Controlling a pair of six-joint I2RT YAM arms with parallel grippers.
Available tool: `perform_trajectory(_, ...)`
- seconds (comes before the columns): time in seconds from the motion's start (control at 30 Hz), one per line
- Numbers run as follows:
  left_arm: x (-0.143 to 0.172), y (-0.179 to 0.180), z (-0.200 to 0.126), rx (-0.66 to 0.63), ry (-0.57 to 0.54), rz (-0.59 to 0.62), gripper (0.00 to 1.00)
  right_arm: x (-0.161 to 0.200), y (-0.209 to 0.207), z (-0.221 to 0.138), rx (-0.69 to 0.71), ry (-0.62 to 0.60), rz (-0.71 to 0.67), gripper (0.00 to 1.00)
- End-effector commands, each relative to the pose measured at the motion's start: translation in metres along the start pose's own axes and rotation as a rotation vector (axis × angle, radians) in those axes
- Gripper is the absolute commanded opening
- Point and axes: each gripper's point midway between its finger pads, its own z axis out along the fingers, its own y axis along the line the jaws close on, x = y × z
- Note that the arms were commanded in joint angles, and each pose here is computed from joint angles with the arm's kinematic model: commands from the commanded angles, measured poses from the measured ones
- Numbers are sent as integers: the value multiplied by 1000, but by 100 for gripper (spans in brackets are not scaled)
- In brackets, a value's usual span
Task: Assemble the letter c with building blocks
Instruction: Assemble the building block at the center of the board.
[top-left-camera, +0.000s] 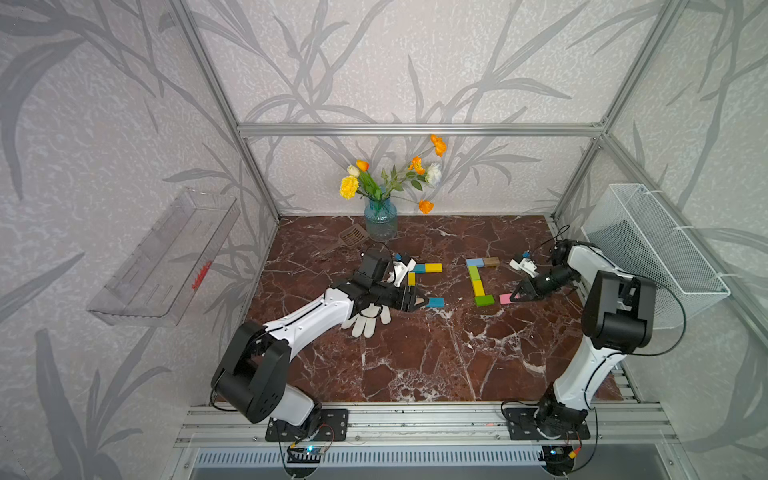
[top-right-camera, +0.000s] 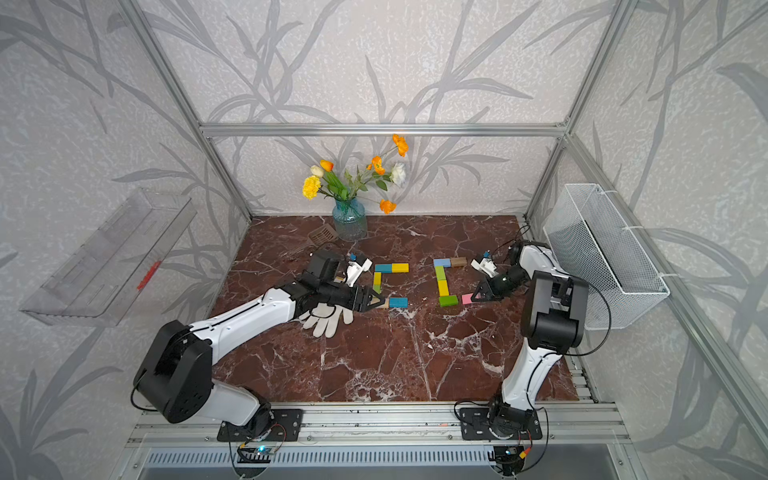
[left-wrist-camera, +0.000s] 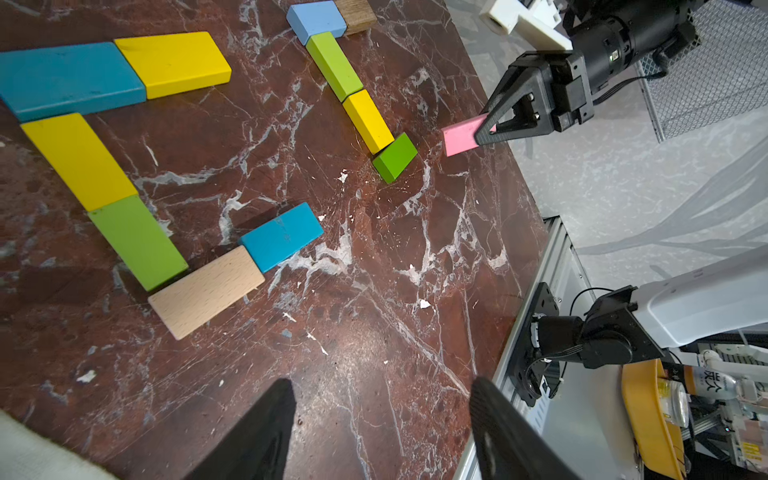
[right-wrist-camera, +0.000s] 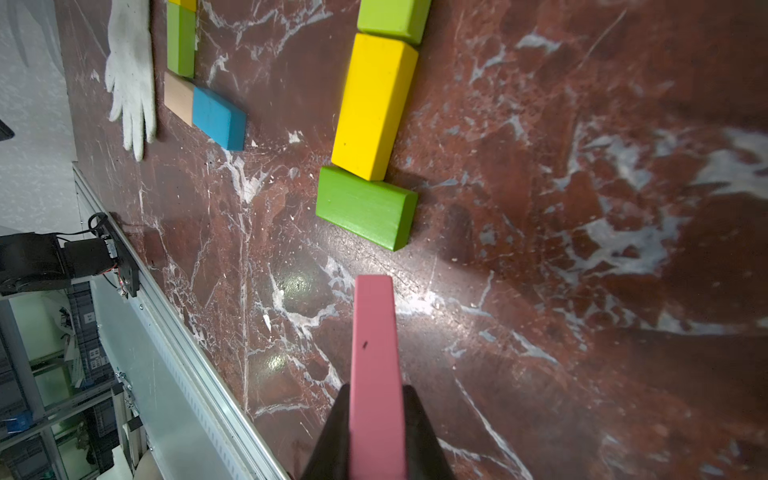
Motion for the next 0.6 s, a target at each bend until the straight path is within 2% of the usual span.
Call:
perform_trajectory(0.0,6,2,-3,-19,18,61,68,-2,-3,0,-10,35,-11,0)
perform_trajectory(0.57,9,3,1,-7,43,65,68,-17,-19,22,-55,84,22,8)
